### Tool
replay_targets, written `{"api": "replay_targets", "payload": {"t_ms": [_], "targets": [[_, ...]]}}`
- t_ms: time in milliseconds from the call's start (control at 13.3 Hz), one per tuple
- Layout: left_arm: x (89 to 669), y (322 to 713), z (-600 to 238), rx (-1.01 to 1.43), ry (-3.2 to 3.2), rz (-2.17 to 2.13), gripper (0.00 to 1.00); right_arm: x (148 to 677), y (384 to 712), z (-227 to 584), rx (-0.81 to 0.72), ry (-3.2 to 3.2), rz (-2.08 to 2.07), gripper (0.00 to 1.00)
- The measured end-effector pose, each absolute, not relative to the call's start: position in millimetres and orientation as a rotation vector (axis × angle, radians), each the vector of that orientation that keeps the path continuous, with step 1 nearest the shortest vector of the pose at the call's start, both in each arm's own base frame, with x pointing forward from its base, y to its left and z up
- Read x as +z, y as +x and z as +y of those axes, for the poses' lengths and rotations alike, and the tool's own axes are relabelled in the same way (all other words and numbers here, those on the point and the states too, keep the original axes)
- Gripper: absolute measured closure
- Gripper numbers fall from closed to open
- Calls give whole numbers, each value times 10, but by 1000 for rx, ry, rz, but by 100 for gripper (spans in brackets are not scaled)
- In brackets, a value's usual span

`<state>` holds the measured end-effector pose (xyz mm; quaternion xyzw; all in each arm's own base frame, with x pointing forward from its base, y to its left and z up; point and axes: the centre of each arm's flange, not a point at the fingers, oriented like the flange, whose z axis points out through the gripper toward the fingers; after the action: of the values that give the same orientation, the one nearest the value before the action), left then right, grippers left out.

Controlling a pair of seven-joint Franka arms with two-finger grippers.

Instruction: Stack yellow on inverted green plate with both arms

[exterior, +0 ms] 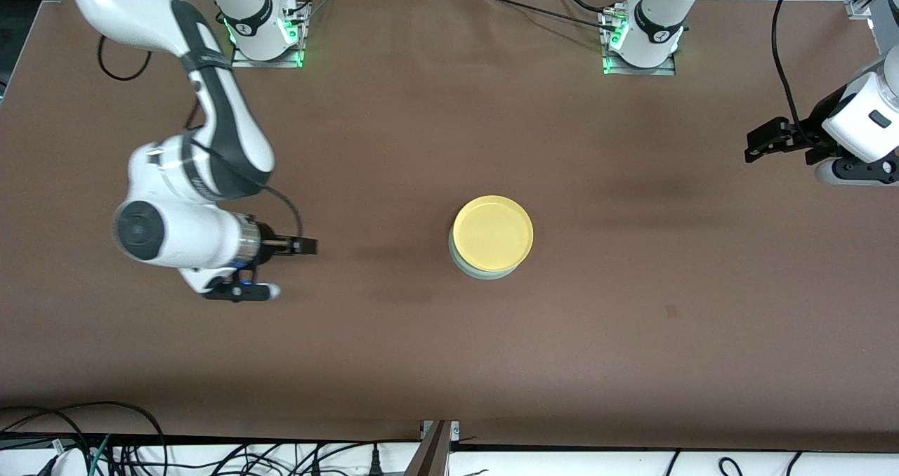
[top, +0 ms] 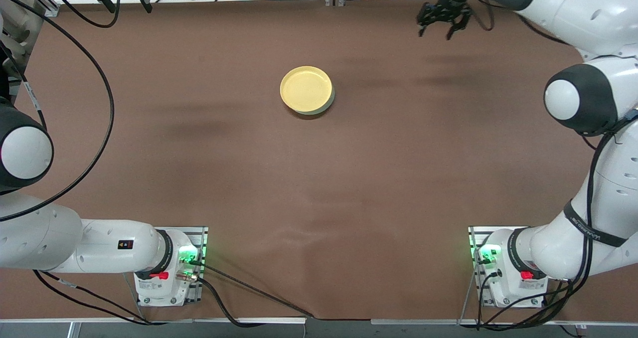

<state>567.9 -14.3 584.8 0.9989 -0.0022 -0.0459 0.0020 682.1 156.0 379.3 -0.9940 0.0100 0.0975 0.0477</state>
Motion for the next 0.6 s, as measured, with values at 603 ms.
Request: {"api": "replay_targets", "payload": {"t_ms": [603], "targets": [[5861, 5707, -142, -113, 3135, -7, 0, 5350, 6283, 554, 258, -3173, 43, 0]]}}
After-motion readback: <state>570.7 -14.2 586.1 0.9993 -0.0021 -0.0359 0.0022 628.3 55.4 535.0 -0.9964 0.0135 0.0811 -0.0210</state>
